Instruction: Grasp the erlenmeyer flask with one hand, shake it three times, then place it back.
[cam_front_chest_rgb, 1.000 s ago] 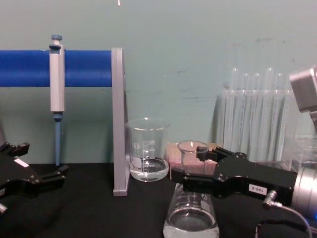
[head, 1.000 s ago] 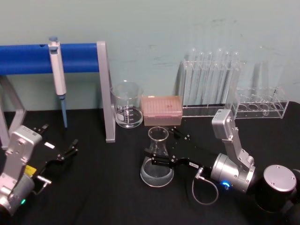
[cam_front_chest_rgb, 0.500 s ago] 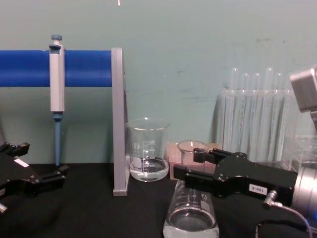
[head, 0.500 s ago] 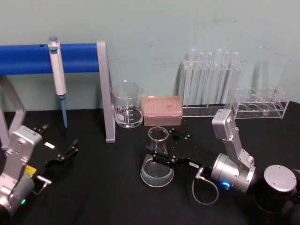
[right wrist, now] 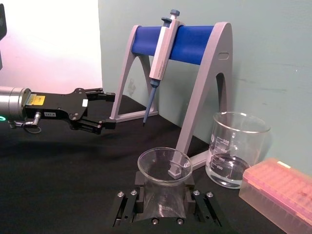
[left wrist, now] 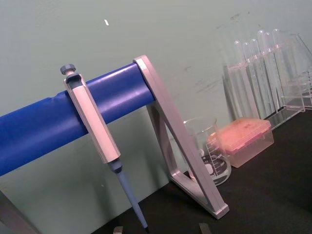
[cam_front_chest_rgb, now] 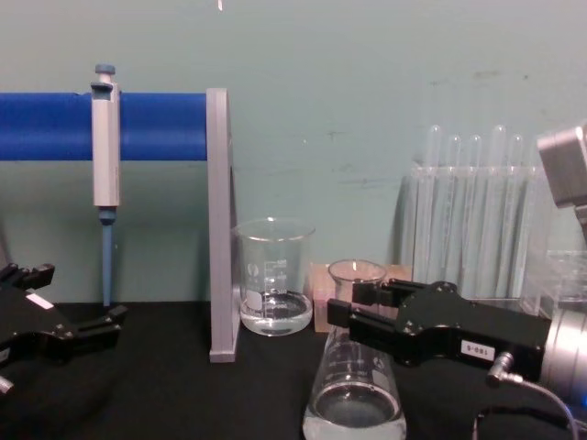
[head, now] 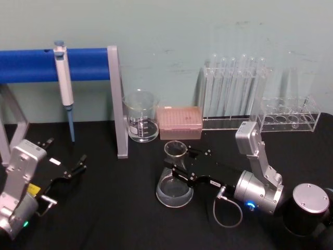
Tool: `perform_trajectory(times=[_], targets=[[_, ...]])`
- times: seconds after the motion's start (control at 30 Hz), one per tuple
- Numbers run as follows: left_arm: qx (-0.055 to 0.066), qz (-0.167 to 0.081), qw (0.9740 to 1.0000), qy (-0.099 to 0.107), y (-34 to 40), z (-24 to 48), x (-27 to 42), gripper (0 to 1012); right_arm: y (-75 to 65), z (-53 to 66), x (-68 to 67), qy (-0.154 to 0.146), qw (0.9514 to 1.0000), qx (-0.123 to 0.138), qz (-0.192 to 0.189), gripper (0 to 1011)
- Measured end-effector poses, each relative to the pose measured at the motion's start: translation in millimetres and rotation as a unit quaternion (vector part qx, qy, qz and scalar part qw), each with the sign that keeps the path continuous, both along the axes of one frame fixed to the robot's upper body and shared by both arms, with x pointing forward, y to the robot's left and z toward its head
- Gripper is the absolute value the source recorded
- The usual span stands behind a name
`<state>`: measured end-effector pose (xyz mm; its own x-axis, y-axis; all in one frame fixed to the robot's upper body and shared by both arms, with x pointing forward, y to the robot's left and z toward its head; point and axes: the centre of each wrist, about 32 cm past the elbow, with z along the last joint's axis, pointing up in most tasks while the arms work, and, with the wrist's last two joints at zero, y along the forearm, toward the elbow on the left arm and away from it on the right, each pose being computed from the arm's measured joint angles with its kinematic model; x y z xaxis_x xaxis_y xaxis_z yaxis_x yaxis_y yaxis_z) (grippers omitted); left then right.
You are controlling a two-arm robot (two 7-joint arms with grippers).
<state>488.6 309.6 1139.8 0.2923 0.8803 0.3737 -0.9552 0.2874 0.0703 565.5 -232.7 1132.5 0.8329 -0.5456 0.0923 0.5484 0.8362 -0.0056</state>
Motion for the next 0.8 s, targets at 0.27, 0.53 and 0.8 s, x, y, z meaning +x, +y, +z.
perform_trajectory(times=[0.27,0.53,0.8], targets=[[0.000,0.000,1.0000,0.000,0.0,0.0,0.0,1001,0.0,0.0,0.0,0.000,1.0000,0.000,0.000,451],[0.000,0.000,1.0000,0.000,0.0,0.0,0.0,1001,0.0,0.0,0.0,0.000,1.0000,0.000,0.000,451],[0.000,0.000,1.0000,0.000,0.0,0.0,0.0,1001,-1.1,2.2,-3.2,-0.004,1.0000,0.005,-0.003,451]])
